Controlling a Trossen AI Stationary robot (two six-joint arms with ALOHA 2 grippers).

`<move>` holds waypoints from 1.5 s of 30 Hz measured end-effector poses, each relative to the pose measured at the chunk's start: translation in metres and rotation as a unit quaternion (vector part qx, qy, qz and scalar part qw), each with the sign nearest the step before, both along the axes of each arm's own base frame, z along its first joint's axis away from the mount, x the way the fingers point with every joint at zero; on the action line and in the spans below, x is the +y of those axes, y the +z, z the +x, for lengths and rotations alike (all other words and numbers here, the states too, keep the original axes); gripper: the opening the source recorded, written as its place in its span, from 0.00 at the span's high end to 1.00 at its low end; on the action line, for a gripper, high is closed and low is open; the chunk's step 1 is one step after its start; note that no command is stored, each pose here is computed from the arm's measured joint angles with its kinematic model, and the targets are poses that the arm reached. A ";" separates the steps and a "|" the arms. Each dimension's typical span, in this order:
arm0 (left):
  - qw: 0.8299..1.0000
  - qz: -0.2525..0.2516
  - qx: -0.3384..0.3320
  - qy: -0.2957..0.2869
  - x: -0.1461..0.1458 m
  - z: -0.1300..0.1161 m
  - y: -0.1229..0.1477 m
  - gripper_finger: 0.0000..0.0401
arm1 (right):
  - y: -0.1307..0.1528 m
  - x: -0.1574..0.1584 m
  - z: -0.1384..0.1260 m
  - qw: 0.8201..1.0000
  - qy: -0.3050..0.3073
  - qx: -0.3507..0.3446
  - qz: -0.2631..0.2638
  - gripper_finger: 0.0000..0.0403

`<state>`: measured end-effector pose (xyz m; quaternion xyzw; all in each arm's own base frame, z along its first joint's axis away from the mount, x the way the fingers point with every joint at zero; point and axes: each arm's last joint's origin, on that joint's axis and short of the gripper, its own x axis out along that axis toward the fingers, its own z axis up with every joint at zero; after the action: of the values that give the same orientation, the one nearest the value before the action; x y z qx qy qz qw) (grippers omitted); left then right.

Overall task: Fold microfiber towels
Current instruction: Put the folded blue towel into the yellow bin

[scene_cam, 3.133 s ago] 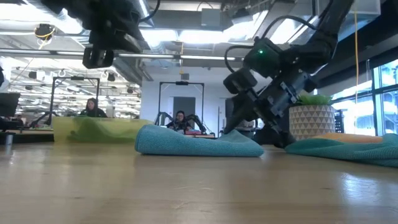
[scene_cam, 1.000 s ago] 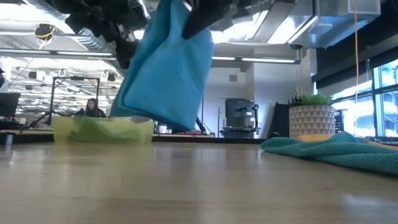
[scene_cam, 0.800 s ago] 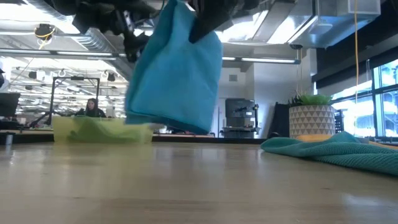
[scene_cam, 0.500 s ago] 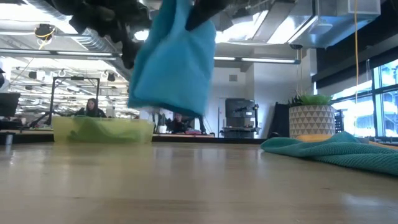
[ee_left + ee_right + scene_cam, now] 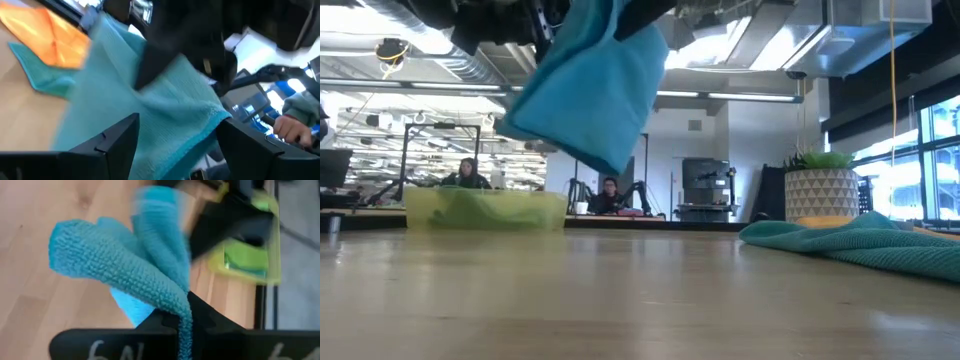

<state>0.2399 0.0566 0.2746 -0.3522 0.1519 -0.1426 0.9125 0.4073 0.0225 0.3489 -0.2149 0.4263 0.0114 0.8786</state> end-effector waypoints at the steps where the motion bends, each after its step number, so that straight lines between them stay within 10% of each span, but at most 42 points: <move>1: 1.000 -0.001 0.003 -0.004 -0.002 0.001 -0.001 0.37 | -0.001 -0.002 -0.001 1.000 -0.011 0.003 0.007 0.98; 30: 0.990 0.045 -0.014 0.136 -0.008 0.008 0.003 0.37 | -0.008 -0.056 -0.011 0.958 -0.226 0.026 0.175 0.98; 45: 0.986 0.054 -0.033 0.154 -0.015 0.036 -0.015 0.37 | -0.004 -0.068 -0.005 0.945 -0.243 -0.013 0.217 0.98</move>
<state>0.2762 0.0419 0.2598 -0.3167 0.0728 -0.0038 0.9457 0.4019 -0.0456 0.3450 0.0915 0.4411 -0.1132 0.8856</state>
